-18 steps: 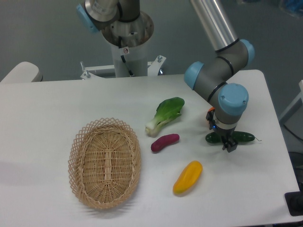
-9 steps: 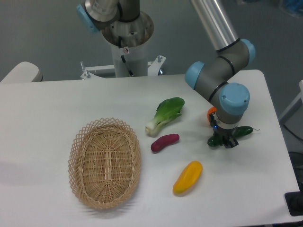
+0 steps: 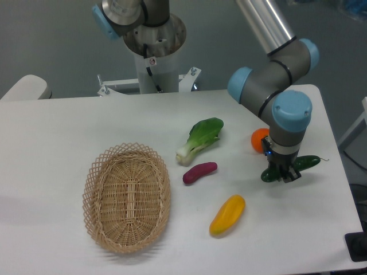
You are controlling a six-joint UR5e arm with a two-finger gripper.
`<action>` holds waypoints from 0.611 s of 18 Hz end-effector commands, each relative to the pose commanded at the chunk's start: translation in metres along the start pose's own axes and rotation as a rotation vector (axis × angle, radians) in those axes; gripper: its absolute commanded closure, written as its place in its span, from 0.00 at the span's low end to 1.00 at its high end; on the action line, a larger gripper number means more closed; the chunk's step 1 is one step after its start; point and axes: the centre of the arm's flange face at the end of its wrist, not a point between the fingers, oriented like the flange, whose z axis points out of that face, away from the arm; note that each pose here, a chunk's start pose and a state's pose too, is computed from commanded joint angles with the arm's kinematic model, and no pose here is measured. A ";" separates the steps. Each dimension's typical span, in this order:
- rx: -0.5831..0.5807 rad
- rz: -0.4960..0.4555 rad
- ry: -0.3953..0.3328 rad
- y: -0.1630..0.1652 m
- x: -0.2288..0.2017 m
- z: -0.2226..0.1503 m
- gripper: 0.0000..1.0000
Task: Pick up the cucumber from the table
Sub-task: 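Lift the held cucumber up and move it toward the basket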
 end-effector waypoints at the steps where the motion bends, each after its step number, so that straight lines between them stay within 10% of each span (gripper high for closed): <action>1: 0.009 -0.012 0.004 -0.013 -0.001 -0.011 0.83; 11: 0.129 -0.180 0.011 -0.100 0.023 -0.074 0.83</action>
